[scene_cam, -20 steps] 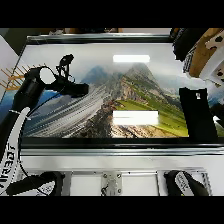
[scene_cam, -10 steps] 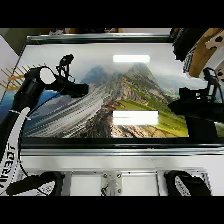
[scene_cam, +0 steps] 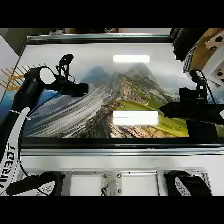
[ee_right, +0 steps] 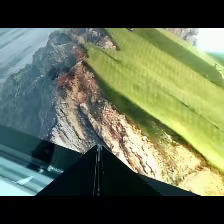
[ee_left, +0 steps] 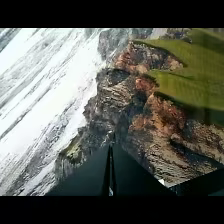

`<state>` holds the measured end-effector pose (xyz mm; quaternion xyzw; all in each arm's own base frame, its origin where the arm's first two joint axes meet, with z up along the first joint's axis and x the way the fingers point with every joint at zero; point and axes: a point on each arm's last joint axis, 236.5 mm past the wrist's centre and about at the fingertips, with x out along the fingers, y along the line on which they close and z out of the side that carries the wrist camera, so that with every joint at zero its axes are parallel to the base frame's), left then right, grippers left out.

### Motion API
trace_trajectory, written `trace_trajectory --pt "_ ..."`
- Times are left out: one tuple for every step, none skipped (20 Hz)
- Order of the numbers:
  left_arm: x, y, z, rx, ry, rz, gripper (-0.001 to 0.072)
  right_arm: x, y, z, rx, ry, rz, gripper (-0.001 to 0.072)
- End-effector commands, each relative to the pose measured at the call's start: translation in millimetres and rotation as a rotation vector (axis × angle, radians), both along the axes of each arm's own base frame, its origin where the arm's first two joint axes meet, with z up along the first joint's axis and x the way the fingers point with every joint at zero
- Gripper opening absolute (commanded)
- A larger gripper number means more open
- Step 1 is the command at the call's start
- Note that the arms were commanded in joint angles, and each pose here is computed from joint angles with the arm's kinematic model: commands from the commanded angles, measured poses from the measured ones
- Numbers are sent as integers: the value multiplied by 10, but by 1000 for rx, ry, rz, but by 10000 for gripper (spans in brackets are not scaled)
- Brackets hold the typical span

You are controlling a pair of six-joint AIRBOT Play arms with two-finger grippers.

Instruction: Fold the clothes and pants, and hang the long-sleeved shirts on hangers.

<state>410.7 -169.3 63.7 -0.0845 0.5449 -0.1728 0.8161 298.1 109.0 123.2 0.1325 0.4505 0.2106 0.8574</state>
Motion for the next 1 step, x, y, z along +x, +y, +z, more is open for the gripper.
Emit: trace_trajectory --pt "30 -2 12 -3 -13 4 6 -4 10 -2 1 1 4 13"
